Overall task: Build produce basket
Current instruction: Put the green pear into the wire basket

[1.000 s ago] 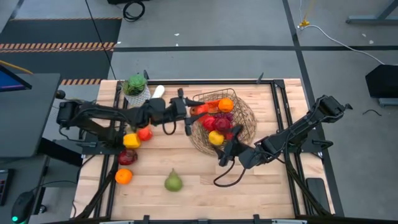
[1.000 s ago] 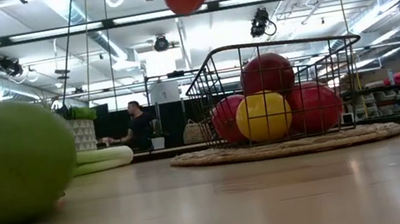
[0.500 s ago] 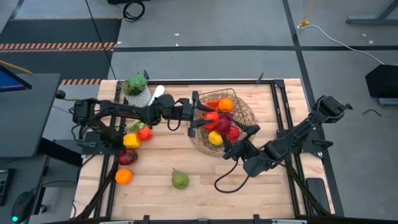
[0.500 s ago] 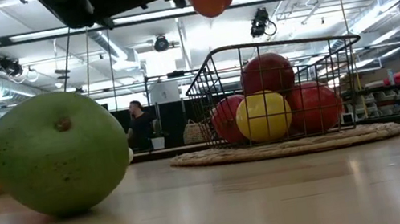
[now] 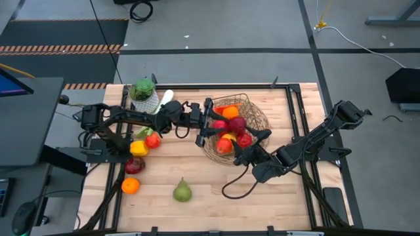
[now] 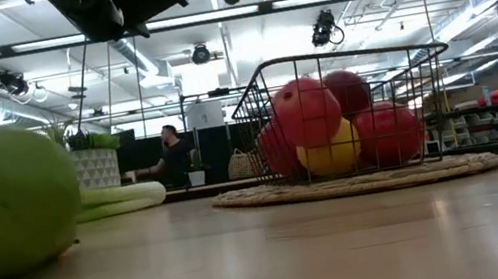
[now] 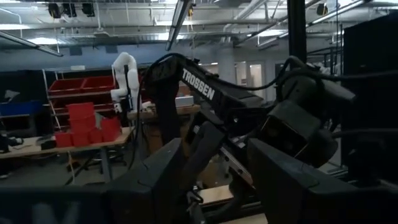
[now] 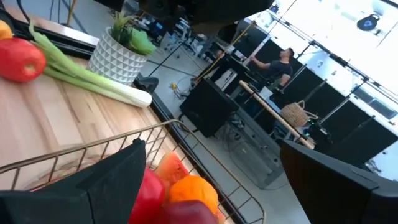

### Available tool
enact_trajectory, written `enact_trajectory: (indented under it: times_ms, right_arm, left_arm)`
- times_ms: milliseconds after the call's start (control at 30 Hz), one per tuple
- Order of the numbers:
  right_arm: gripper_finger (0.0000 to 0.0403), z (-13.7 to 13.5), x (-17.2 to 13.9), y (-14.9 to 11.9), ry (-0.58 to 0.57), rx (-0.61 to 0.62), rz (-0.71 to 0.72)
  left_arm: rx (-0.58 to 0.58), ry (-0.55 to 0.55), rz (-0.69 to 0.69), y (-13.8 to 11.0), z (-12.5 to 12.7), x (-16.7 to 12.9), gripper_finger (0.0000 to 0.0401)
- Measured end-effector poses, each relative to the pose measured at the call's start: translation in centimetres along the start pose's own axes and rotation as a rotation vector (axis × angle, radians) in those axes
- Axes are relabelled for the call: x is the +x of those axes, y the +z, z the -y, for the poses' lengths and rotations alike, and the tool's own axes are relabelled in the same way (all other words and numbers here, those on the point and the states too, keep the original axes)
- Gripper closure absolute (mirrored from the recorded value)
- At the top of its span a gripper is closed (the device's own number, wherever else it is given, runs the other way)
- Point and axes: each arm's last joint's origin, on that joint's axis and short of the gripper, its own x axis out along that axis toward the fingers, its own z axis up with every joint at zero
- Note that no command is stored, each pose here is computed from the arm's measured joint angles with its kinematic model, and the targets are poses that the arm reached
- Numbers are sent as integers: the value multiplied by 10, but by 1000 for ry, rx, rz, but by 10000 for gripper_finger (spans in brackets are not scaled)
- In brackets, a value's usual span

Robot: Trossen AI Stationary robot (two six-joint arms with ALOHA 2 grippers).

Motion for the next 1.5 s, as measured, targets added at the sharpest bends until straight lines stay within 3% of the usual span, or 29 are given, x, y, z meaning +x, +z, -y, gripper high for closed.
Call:
enact_trajectory:
  times_ms: [167, 367, 500, 600, 667, 833, 900, 1033, 1233, 1500]
  right_arm:
    - [28, 0, -1, 0, 8, 2, 2]
    - [28, -2, -8, 1, 41, 19, 17]
    - [28, -6, -14, 1, 134, 54, 29]
    - [28, -9, -15, 4, 271, 87, 40]
    - [28, -12, -16, 6, 390, 123, 50]
    - [28, -17, -11, 13, 660, 191, 76]
    - [28, -18, -8, 15, 729, 223, 81]
    - [28, -28, -5, 11, 794, 249, 57]
    - [28, -69, -2, -2, 834, 223, 81]
    - [28, -97, -3, -3, 937, 358, 197]
  left_arm:
    - [-36, 1, -5, 0, 0, 0, 212]
    - [-197, -67, -26, 12, 3, -4, 213]
    - [-255, -235, -174, 25, 11, -14, 211]
    - [-288, -259, -353, 30, 21, -28, 208]
    - [-271, -193, -481, 30, 29, -37, 207]
    - [-120, 212, -771, 26, 55, -54, 211]
    - [-100, 277, -817, 24, 67, -57, 213]
    - [-150, 228, -860, 21, 95, -59, 211]
    - [-228, 230, -905, 0, 142, -77, 215]
    - [-262, 230, -878, -2, 218, -112, 212]
